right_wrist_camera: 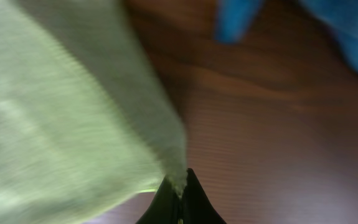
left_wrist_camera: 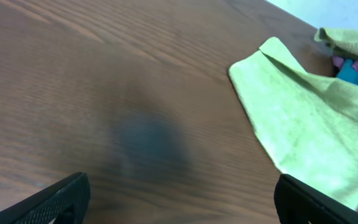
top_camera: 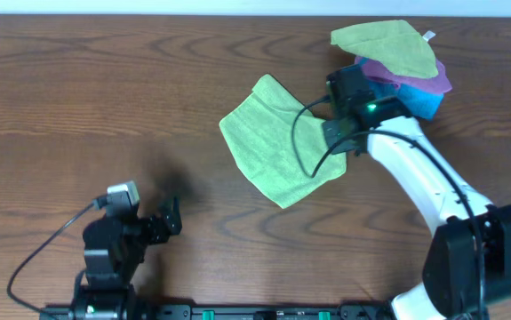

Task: Fold the cloth
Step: 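Reach the left gripper to the green cloth's left corner and grasp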

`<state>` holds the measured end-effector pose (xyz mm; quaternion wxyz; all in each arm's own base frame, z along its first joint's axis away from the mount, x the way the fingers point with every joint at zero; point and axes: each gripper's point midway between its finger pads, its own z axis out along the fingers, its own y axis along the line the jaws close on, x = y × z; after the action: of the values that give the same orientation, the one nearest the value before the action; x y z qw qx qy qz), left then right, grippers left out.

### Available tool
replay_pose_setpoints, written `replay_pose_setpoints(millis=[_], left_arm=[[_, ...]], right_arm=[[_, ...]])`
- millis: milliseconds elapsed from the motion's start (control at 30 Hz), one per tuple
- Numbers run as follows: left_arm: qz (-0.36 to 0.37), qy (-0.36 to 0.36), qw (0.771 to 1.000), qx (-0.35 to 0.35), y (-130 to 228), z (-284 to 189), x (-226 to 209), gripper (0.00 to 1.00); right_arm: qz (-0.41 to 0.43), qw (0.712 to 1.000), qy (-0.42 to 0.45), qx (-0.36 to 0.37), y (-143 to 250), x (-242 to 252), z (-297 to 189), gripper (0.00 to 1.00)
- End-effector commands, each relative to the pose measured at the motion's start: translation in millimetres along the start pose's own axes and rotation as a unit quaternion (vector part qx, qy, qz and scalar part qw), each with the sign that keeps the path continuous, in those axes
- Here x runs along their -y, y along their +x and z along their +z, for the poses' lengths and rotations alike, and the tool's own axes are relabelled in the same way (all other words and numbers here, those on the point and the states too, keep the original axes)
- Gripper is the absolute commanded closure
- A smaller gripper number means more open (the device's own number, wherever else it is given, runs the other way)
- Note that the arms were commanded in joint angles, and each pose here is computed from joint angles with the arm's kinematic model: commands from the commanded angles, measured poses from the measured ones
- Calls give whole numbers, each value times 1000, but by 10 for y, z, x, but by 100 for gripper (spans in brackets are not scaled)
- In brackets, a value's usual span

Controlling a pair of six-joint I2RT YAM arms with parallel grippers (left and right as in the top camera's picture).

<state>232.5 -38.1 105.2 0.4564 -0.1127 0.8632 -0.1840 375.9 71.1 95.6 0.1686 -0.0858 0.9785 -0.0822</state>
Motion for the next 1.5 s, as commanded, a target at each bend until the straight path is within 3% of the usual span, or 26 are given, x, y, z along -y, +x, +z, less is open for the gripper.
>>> replay_pose_setpoints(millis=[0,267,367,467,667,833,1167,1467], left_arm=[[-13,26,999,-25,-147,6,184,4],[-43,114,984,-130,-29,268,513,4],[-108,121,976,-143,-35,371,547,4],[-167,138,964,-157,-45,446,619,5],[-189,225,926,-237,178,441,992,5],[-185,244,910,-279,389,434,1248,5],[-209,210,907,-301,669,596,1495,5],[-247,233,883,-326,903,809,1782,5]], right_arm=[[71,995,76,-16,106,456,106,98],[135,985,94,-57,387,845,242,98],[139,984,94,-66,445,873,255,99],[142,984,82,-69,455,827,263,99],[155,984,62,-63,418,758,277,99],[155,984,62,-62,414,759,278,99],[158,985,32,-61,388,660,288,99],[158,985,31,-61,388,657,289,99]])
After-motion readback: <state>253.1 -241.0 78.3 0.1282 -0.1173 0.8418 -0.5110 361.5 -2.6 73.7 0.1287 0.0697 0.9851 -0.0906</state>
